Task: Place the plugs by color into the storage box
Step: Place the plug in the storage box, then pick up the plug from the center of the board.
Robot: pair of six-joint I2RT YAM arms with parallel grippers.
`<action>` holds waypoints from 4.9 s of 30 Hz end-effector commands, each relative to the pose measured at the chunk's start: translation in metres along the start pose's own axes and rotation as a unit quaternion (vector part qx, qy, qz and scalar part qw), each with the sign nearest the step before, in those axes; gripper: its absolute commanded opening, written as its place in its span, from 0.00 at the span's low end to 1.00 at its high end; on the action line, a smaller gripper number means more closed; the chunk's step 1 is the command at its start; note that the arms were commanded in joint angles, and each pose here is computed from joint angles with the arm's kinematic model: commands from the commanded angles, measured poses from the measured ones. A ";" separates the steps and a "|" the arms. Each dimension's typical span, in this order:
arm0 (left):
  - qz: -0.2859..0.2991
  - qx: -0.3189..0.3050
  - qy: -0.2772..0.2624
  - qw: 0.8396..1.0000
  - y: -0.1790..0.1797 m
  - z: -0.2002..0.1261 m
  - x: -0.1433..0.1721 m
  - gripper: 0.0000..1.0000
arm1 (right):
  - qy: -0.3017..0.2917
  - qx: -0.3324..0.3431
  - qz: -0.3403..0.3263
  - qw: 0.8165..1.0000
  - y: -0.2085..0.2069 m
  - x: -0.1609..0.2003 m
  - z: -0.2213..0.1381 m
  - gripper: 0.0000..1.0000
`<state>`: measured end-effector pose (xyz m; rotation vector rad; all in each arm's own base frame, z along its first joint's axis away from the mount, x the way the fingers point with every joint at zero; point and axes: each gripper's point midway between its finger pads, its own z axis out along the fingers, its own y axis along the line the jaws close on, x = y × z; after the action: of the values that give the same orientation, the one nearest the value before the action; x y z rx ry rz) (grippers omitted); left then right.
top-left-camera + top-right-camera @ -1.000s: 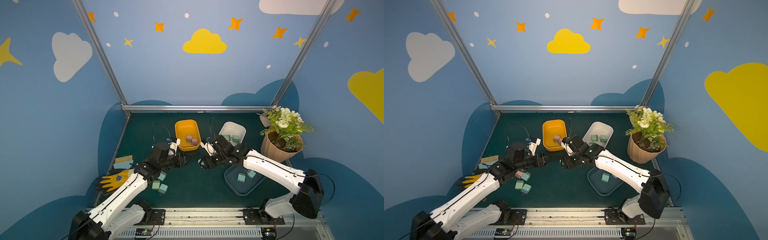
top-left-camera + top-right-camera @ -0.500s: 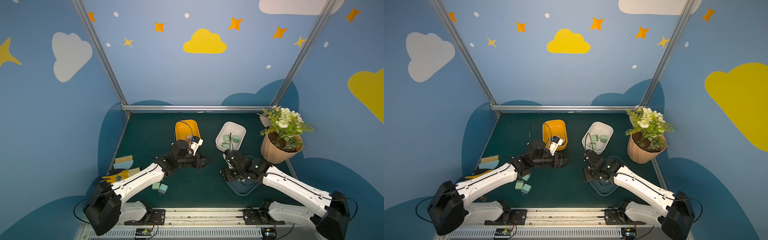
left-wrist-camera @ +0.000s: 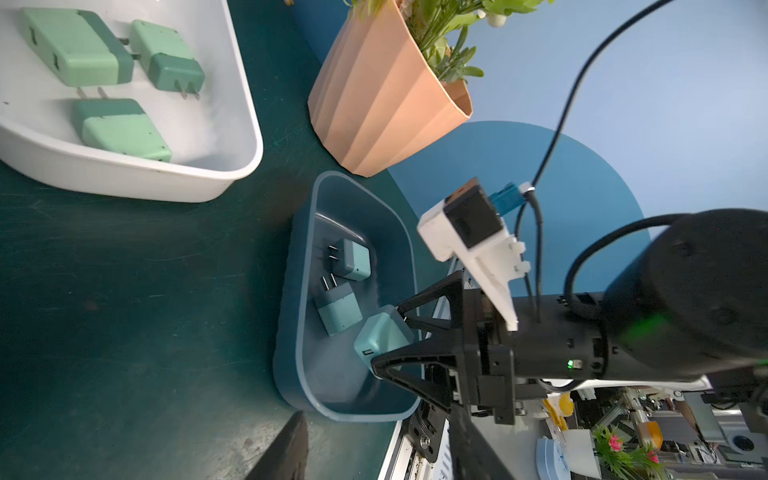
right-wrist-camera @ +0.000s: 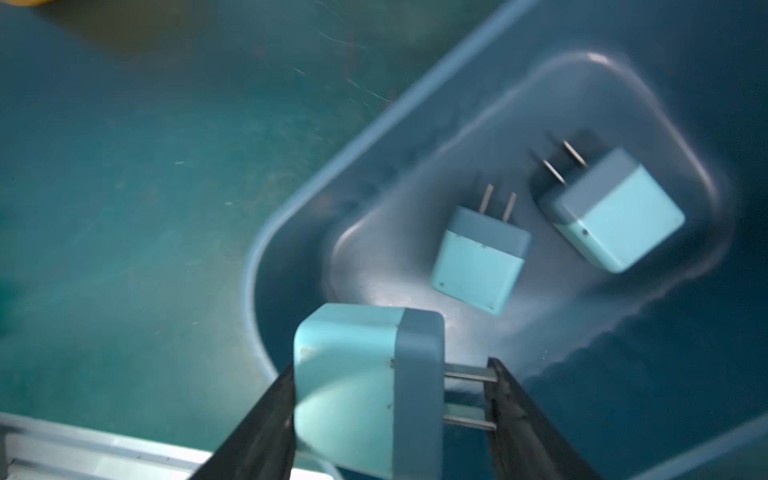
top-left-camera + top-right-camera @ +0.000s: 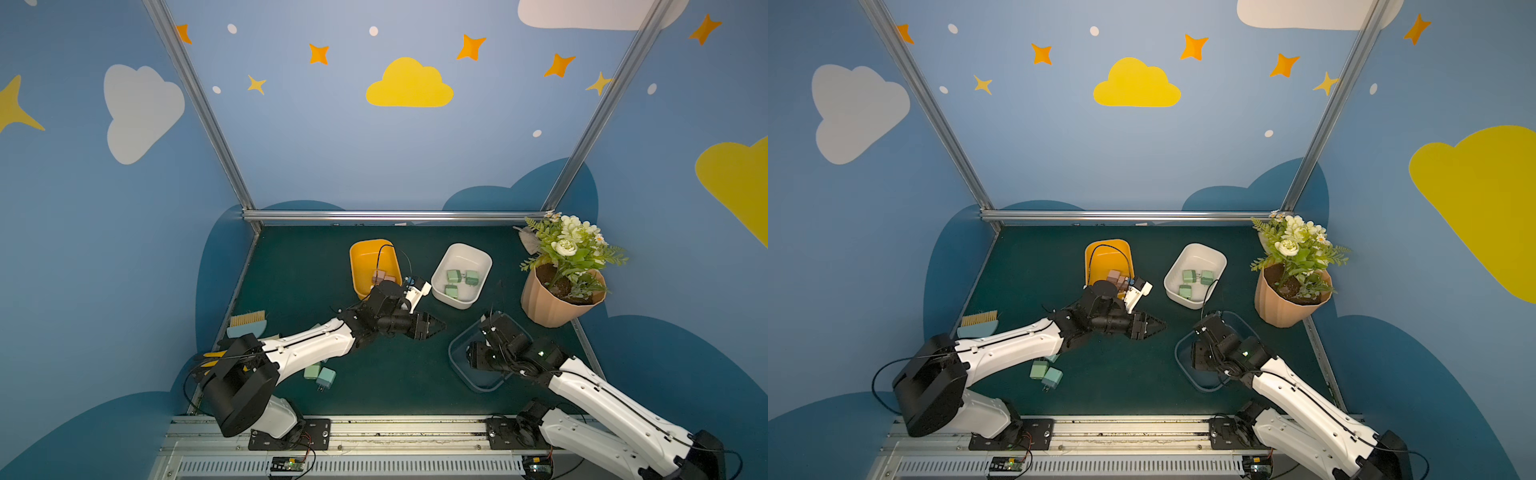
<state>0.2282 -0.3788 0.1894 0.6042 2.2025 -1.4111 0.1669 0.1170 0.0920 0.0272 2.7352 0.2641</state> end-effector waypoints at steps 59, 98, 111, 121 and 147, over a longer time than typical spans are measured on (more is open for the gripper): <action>-0.183 -0.505 -0.171 0.826 0.152 -0.274 0.055 0.68 | -0.052 -0.263 -0.195 0.944 0.216 -0.079 -0.003 0.73; -0.452 -0.564 -0.189 0.665 0.263 -0.322 0.143 0.74 | 0.037 -0.481 -0.297 0.824 0.323 -0.042 -0.032 0.69; -0.450 -0.543 -0.179 0.686 0.279 -0.309 0.137 0.70 | 0.051 -0.470 -0.382 0.794 0.339 -0.002 -0.031 0.68; -0.467 -0.551 -0.139 0.677 0.289 -0.303 0.148 0.59 | 0.066 -0.438 -0.391 0.807 0.333 0.001 -0.007 0.68; -0.436 -0.568 -0.145 0.682 0.276 -0.310 0.143 0.58 | 0.059 -0.417 -0.376 0.825 0.332 -0.007 0.007 0.65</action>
<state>0.2414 0.0231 0.0261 -1.1479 2.5283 -0.1253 0.1654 0.4426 0.1549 -1.2937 2.2451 1.2026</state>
